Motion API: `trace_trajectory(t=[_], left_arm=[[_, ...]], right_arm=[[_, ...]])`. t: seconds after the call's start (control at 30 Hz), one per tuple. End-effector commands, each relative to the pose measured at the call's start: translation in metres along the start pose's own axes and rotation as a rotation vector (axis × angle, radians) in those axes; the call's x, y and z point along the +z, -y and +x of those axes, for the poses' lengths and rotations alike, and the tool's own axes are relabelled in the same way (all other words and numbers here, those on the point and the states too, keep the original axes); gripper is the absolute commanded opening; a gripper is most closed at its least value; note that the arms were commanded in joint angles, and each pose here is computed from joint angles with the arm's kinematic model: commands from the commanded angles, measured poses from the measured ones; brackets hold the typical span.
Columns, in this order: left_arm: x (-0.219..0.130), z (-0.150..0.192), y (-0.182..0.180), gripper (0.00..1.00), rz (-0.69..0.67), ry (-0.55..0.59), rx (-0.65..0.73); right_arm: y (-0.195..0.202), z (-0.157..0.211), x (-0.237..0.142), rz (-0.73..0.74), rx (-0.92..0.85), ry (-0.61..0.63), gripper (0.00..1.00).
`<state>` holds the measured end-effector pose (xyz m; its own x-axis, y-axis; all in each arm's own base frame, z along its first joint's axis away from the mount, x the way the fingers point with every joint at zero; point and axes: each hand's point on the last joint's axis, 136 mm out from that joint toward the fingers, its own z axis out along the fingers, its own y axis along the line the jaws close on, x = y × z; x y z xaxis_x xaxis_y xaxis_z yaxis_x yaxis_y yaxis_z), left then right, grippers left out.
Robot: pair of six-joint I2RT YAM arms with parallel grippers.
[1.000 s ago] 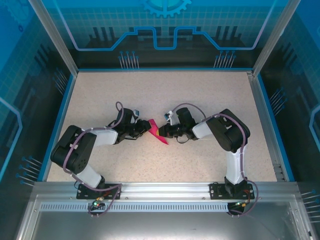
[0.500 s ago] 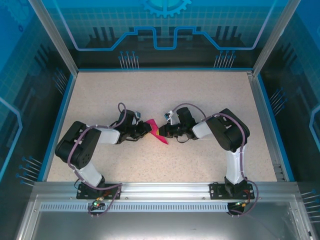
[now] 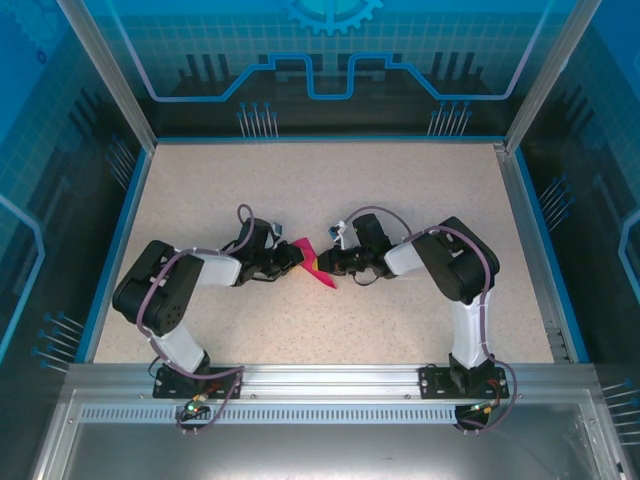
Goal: Fold a paper plane with a square sheet of paper (pick it up from the middle)
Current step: Fold the wing for the fifth time at the center of the table.
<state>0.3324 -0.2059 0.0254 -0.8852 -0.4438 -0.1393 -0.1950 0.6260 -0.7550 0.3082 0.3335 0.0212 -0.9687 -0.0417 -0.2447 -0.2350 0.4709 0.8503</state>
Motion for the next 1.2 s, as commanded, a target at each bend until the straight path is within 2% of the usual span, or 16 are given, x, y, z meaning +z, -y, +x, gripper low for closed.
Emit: trace_trajectory(t=[0.0,0.33,0.4,0.87,1.17], left_arm=[[0.005,-0.001,-0.001,0.21,-0.02,-0.012,0.018],[0.009,0.0,-0.011,0.19,-0.074,-0.027,-0.014],[0.01,0.001,-0.015,0.18,-0.097,-0.033,-0.022],[0.012,0.006,-0.031,0.17,-0.164,-0.061,-0.064],[0.012,0.007,-0.027,0.17,-0.148,-0.066,-0.055]], right_arm=[[0.034,0.01,-0.002,0.091,0.068,-0.026,0.08],[0.037,0.013,-0.004,0.113,0.073,-0.038,0.09],[0.029,0.003,-0.003,0.103,0.052,-0.028,0.09],[-0.004,-0.002,-0.019,0.078,0.019,-0.081,0.25],[-0.015,0.006,-0.036,0.112,0.036,-0.137,0.28]])
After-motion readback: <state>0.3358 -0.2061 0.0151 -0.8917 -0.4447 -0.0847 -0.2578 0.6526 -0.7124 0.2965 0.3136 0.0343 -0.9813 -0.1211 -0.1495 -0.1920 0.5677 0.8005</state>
